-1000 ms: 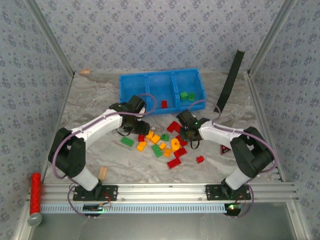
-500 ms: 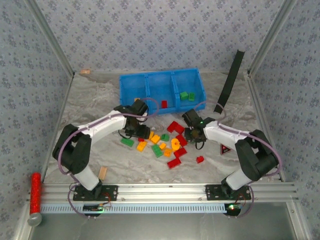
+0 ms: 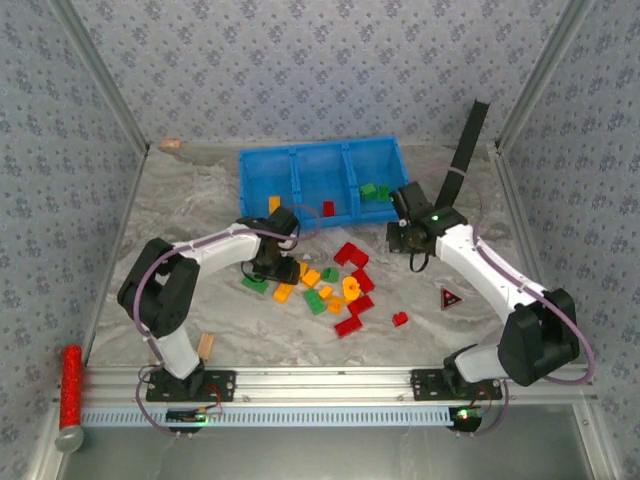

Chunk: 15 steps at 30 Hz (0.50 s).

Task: Sort the legos into containers by color
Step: Place the lego in the container.

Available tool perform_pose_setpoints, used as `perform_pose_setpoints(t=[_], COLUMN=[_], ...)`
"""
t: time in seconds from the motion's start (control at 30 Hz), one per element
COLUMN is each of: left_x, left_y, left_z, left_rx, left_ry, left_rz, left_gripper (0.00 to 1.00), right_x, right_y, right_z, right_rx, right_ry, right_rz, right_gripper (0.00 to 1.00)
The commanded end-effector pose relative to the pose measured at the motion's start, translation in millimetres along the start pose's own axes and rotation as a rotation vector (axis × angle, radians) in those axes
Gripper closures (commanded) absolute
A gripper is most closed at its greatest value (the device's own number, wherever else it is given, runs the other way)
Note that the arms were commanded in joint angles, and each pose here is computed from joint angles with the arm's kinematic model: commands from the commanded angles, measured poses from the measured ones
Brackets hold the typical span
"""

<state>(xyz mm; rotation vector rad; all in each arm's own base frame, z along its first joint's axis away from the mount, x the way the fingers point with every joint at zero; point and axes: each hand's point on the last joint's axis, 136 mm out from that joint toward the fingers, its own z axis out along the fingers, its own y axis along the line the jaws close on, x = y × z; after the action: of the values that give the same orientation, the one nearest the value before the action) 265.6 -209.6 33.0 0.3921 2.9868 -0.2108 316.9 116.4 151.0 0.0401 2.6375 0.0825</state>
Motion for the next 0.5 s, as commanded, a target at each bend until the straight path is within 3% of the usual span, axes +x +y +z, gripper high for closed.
perform_pose_setpoints(t=[0.0,0.2,0.47], left_x=[-3,-4,-4], left_y=[-3,0,7], left_z=[4,7,8], left_rx=[0.011,0.002,-0.008], left_ry=[-0.004,0.001,0.007], left_rz=[-0.007,-0.007,-0.022], left_gripper=[0.44,0.46,0.47], right_x=[-32,-86,-140], right_y=[-3,4,29], right_z=[-13,-4,49], right_rx=[0.027,0.003,-0.019], right_ry=[-0.057,-0.137,-0.15], right_rz=[-0.051,-0.075,-0.145], right_gripper=[0.79,0.78,0.78])
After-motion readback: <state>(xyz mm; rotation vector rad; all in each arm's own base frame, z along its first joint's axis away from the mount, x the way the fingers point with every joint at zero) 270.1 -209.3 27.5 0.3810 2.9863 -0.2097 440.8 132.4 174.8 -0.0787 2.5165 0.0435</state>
